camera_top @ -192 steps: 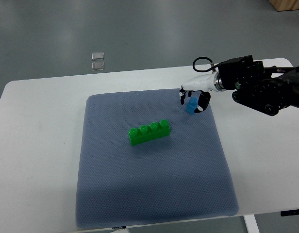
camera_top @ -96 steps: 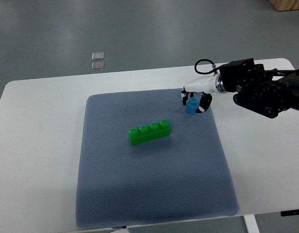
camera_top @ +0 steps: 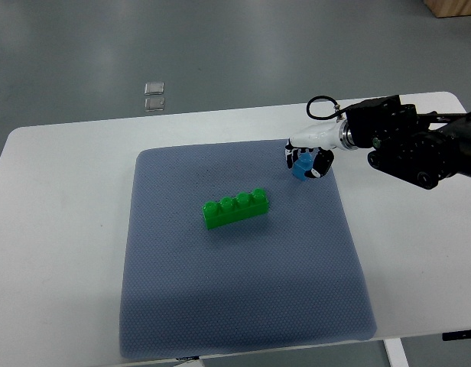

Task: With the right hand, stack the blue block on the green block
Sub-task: 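Lift the blue block and carry it above the green block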

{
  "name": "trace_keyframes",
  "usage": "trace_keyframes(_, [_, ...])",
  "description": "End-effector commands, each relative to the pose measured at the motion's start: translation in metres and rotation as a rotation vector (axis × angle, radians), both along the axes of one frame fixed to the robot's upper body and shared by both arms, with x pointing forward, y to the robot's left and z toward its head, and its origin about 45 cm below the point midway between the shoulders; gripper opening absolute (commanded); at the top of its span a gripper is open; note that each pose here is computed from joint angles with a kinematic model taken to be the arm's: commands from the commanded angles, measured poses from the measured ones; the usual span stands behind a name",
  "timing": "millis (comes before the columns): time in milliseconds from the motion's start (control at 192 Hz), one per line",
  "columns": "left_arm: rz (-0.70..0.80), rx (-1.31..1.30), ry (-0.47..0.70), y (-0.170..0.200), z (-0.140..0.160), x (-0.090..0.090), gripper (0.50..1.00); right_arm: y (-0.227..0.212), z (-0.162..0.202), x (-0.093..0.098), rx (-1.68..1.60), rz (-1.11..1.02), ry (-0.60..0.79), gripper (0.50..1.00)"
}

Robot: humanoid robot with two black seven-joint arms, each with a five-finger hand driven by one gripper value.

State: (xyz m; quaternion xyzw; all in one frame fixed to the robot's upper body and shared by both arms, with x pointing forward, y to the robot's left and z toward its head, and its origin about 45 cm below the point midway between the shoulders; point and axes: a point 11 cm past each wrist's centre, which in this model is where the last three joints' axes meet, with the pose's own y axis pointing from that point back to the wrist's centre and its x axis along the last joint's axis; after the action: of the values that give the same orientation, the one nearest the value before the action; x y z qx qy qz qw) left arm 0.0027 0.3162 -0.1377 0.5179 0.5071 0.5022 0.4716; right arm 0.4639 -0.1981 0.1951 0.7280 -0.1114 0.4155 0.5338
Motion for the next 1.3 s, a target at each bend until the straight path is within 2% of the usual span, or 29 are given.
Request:
trace_keyframes(0, [0.000, 0.002, 0.000, 0.000, 0.000, 0.000, 1.000, 0.000, -0.001, 0.000, -0.007, 0.008, -0.001, 0.654])
trace_keyframes(52, [0.000, 0.002, 0.000, 0.000, 0.000, 0.000, 1.000, 0.000, -0.001, 0.000, -0.007, 0.010, -0.003, 0.625])
trace_keyframes(193, [0.000, 0.002, 0.000, 0.000, 0.000, 0.000, 1.000, -0.001, -0.001, -0.001, -0.009, 0.012, -0.003, 0.586])
trace_keyframes(511, [0.002, 0.002, 0.000, 0.000, 0.000, 0.000, 1.000, 0.003, 0.006, 0.002, 0.002, 0.022, -0.013, 0.580])
trace_keyframes(715, [0.002, 0.005, 0.000, 0.001, 0.000, 0.000, 1.000, 0.033, 0.058, 0.012, 0.036, 0.090, -0.069, 0.580])
trace_keyframes(767, [0.002, 0.005, 0.000, 0.001, 0.000, 0.000, 1.000, 0.033, 0.058, 0.012, 0.036, 0.090, -0.069, 0.580])
trace_keyframes(772, [0.002, 0.003, 0.000, 0.001, 0.000, 0.000, 1.000, 0.040, 0.076, 0.013, 0.040, 0.103, -0.072, 0.580])
trace_keyframes(809, [0.002, 0.003, 0.001, 0.001, 0.000, -0.001, 1.000, 0.043, 0.085, 0.013, 0.048, 0.106, -0.065, 0.580])
trace_keyframes(1111, [0.002, 0.003, 0.001, 0.001, 0.000, -0.001, 1.000, 0.085, 0.158, -0.016, 0.174, 0.120, 0.032, 0.578])
trace_keyframes(1179, [0.002, 0.003, 0.001, 0.001, 0.000, 0.000, 1.000, 0.086, 0.159, -0.017, 0.179, 0.119, 0.039, 0.580])
trace_keyframes(1189, [0.002, 0.003, 0.001, 0.001, 0.000, -0.001, 1.000, 0.097, 0.164, -0.027, 0.210, 0.110, 0.084, 0.578])
trace_keyframes(1283, [0.002, 0.003, 0.000, 0.001, 0.000, 0.000, 1.000, 0.102, 0.163, -0.033, 0.227, 0.098, 0.112, 0.578])
trace_keyframes(1289, [0.002, 0.003, 0.000, 0.001, 0.000, 0.000, 1.000, 0.109, 0.159, -0.041, 0.235, 0.092, 0.139, 0.574])
trace_keyframes(1294, [0.002, 0.003, 0.000, 0.001, 0.000, 0.000, 1.000, 0.110, 0.159, -0.041, 0.235, 0.092, 0.139, 0.574])
